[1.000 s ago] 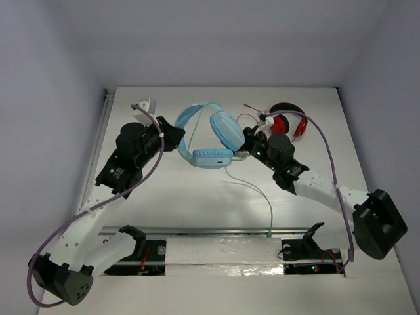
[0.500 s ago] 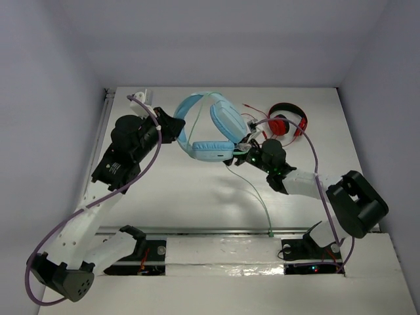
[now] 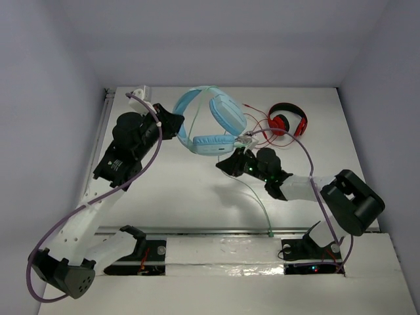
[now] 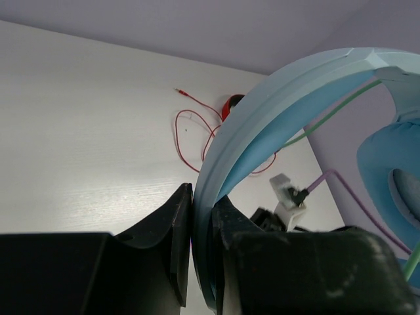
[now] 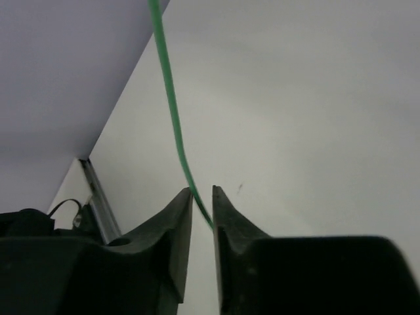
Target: Wrap the headphones
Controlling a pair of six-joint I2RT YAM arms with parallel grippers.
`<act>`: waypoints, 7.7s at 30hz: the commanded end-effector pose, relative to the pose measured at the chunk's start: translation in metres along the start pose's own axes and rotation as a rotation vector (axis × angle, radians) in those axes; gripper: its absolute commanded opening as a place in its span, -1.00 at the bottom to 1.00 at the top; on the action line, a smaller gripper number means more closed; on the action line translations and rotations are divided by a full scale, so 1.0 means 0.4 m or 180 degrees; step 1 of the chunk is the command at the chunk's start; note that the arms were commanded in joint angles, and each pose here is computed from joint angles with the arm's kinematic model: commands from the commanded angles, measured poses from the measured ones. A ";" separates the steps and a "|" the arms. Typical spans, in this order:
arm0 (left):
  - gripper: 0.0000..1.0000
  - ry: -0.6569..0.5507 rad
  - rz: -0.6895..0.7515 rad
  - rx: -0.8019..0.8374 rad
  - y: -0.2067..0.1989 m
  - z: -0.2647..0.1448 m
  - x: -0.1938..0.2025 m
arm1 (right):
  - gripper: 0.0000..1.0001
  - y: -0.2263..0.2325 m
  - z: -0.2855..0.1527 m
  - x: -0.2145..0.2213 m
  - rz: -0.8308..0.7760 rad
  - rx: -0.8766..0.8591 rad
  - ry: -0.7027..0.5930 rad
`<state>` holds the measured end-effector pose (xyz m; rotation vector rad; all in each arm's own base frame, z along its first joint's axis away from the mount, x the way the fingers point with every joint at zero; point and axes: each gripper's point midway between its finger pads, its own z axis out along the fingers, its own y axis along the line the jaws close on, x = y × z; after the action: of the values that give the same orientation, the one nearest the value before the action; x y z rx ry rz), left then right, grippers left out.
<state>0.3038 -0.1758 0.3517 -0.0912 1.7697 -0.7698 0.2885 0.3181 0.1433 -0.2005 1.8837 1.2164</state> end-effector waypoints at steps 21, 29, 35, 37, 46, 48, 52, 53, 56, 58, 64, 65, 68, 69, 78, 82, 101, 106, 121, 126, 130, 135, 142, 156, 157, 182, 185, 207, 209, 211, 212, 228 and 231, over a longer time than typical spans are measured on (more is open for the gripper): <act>-1.00 -0.1138 -0.0795 -0.0446 0.105 0.106 -0.087 | -1.00 0.195 -0.090 0.154 -0.0133 -0.0105 0.0930; -1.00 -0.1160 -0.0853 -0.0817 0.199 0.129 -0.005 | -1.00 0.305 -0.100 0.182 -0.0372 -0.0189 0.1241; -1.00 -0.1046 -0.0727 -0.1087 0.258 0.139 0.060 | -1.00 0.350 -0.127 0.175 -0.0410 -0.0169 0.1339; -1.00 -0.0976 -0.0693 -0.1132 0.264 0.142 0.083 | -1.00 0.359 -0.133 0.174 -0.0410 -0.0187 0.1396; -1.00 -0.0524 -0.0319 -0.1279 0.255 0.139 0.245 | -1.00 0.378 -0.091 0.156 -0.0705 -0.0118 0.1646; -1.00 -0.0306 -0.0130 -0.1356 0.257 0.124 0.302 | -1.00 0.400 -0.095 0.138 -0.0750 -0.0147 0.1698; -1.00 -0.0056 0.0128 -0.1574 0.297 0.065 0.368 | -1.00 0.414 -0.110 0.108 -0.0924 -0.0151 0.1708; -1.00 0.0001 0.0174 -0.1588 0.299 0.043 0.379 | -1.00 0.402 -0.107 0.099 -0.0971 -0.0053 0.1673; -1.00 0.0207 0.0236 -0.1572 0.305 -0.009 0.426 | -1.00 0.360 -0.107 0.092 -0.1073 0.0253 0.1698; -1.00 0.0358 0.0254 -0.1495 0.294 -0.033 0.456 | -1.00 0.339 -0.111 0.098 -0.1125 0.0366 0.1761; -1.00 0.0842 0.0374 -0.1284 0.256 -0.076 0.508 | -1.00 0.283 -0.115 0.057 -0.1378 0.0814 0.1662; -1.00 0.0951 0.0413 -0.1263 0.250 -0.079 0.515 | -1.00 0.265 -0.116 0.036 -0.1486 0.0952 0.1590; -1.00 0.1157 0.0513 -0.1146 0.231 -0.089 0.531 | -1.00 0.233 -0.132 -0.012 -0.1668 0.1302 0.1484; -1.00 0.1167 0.0519 -0.1104 0.221 -0.089 0.526 | -1.00 0.223 -0.139 -0.040 -0.1732 0.1452 0.1377; -1.00 0.1317 0.0791 -0.0878 0.172 -0.069 0.502 | -1.00 0.167 -0.173 -0.157 -0.2081 0.2070 0.0804; -1.00 0.1424 0.1009 -0.0646 0.132 -0.069 0.478 | -1.00 0.139 -0.183 -0.218 -0.2113 0.2419 0.0336; -1.00 0.1757 0.1778 -0.0280 0.083 -0.057 0.443 | -0.90 0.178 -0.205 -0.331 -0.2215 0.2472 -0.0321; -1.00 0.1824 0.1736 0.0078 0.029 -0.069 0.430 | -0.93 0.153 -0.208 -0.365 -0.2174 0.2654 -0.0584; -1.00 0.1333 0.1777 0.0026 -0.088 -0.083 0.190 | -0.99 0.360 -0.281 -0.616 -0.2139 0.2056 -0.1278; -1.00 0.1498 0.1914 -0.0482 0.003 -0.058 0.238 | -1.00 0.306 -0.254 -0.606 -0.2030 0.1710 -0.1263; -1.00 0.1531 0.1970 -0.0677 0.043 -0.051 0.261 | -1.00 0.249 -0.232 -0.549 -0.1978 0.1680 -0.0893; -1.00 0.1555 0.2061 -0.0925 0.096 -0.033 0.285 | -1.00 0.152 -0.221 -0.509 -0.1736 0.1939 -0.0562; -1.00 0.1794 0.2119 -0.0844 0.121 -0.004 0.371 | -1.00 0.116 -0.251 -0.548 -0.1467 0.2187 -0.0867; -1.00 0.1670 0.2128 -0.0979 0.126 -0.007 0.339 | -0.87 0.032 -0.321 -0.562 -0.1481 0.2975 -0.0998; -1.00 0.1684 0.2097 -0.0859 0.112 -0.007 0.345 | -0.76 0.028 -0.323 -0.558 -0.1468 0.2985 -0.0991; -1.00 0.1547 0.1514 0.0499 -0.042 -0.061 0.355 | -0.37 0.067 -0.279 -0.581 -0.1261 0.2207 -0.1054; -1.00 0.1417 0.1442 0.0523 -0.063 -0.060 0.326 | -0.39 0.077 -0.258 -0.548 -0.1125 0.1975 -0.0993; -1.00 0.1562 0.1597 0.0795 -0.176 -0.158 0.169 | 0.26 0.052 -0.084 -0.336 -0.1444 -0.0636 0.0052; -1.00 0.1515 0.1587 0.0828 -0.191 -0.165 0.141 | 0.40 0.057 -0.081 -0.286 -0.1443 -0.0926 0.0323; -1.00 0.1520 0.1569 0.0915 -0.213 -0.165 0.129 | 0.48 0.075 -0.083 -0.263 -0.1453 -0.1195 0.0432; -1.00 0.1515 0.1557 0.0953 -0.222 -0.167 0.125 | 0.50 0.066 -0.074 -0.253 -0.1420 -0.1246 0.0454; -1.00 0.1518 0.1420 0.1272 -0.282 -0.175 0.114 | 0.60 0.180 -0.017 -0.173 -0.1398 -0.1807 0.0542; -1.00 0.1522 0.1414 0.1307 -0.285 -0.180 0.115 | 0.60 0.185 -0.004 -0.176 -0.1409 -0.1790 0.0531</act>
<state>0.1980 -0.2465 0.3393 0.8303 2.0763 -0.7221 0.2856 0.3232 0.2116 -0.9537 1.6125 1.4336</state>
